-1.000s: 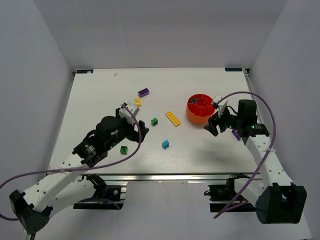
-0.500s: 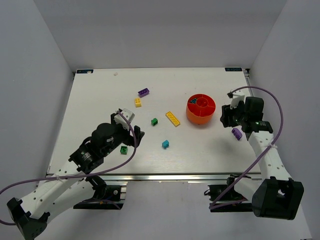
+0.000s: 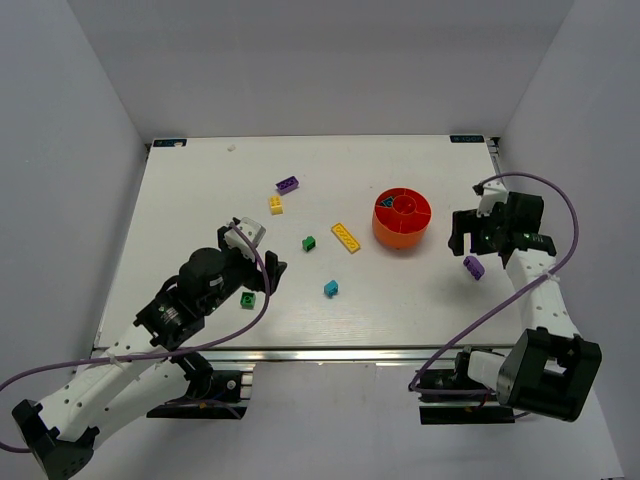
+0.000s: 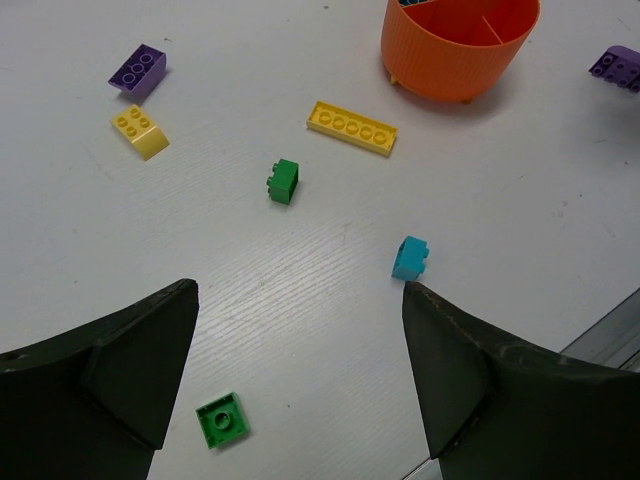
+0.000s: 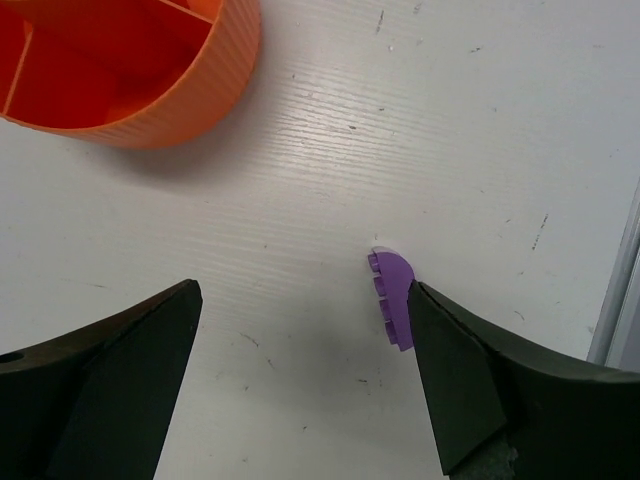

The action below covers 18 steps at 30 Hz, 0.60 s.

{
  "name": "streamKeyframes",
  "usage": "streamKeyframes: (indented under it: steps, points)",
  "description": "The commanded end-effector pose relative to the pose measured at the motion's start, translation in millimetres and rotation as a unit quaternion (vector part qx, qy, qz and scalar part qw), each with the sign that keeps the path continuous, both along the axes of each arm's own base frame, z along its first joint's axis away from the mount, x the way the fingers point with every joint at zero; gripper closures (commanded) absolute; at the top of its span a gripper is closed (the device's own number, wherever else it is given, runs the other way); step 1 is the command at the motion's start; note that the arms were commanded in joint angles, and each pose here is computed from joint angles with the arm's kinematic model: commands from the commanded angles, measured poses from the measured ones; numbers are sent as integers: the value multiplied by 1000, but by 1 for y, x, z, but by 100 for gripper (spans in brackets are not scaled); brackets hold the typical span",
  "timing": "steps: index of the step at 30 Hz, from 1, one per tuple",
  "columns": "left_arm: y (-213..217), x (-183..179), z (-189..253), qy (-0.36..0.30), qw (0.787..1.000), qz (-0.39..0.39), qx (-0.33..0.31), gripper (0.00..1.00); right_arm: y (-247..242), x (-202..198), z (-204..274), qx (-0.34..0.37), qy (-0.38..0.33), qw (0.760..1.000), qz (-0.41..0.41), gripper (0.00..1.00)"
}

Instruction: Sort the legos into containers by color

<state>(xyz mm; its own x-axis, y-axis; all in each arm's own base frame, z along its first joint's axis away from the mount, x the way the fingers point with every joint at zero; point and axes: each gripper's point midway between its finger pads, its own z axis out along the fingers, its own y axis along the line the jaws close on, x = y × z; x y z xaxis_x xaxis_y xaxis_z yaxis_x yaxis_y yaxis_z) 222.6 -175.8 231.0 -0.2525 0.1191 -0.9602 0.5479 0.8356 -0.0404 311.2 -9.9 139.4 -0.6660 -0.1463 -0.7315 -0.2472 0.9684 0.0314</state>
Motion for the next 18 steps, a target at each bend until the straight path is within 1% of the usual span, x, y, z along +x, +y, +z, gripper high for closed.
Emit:
streamKeyframes:
  steps: [1,9,18]
  points:
    - [5,1,-2,-3,1000,9,6,8,-6,6,10,-10,-8,1000,25,11]
    - [4,2,-4,0,1000,10,9,7,-19,7,8,-23,2,999,44,11]
    - [2,1,-7,3,1000,6,14,7,-29,14,-12,-51,32,995,79,12]
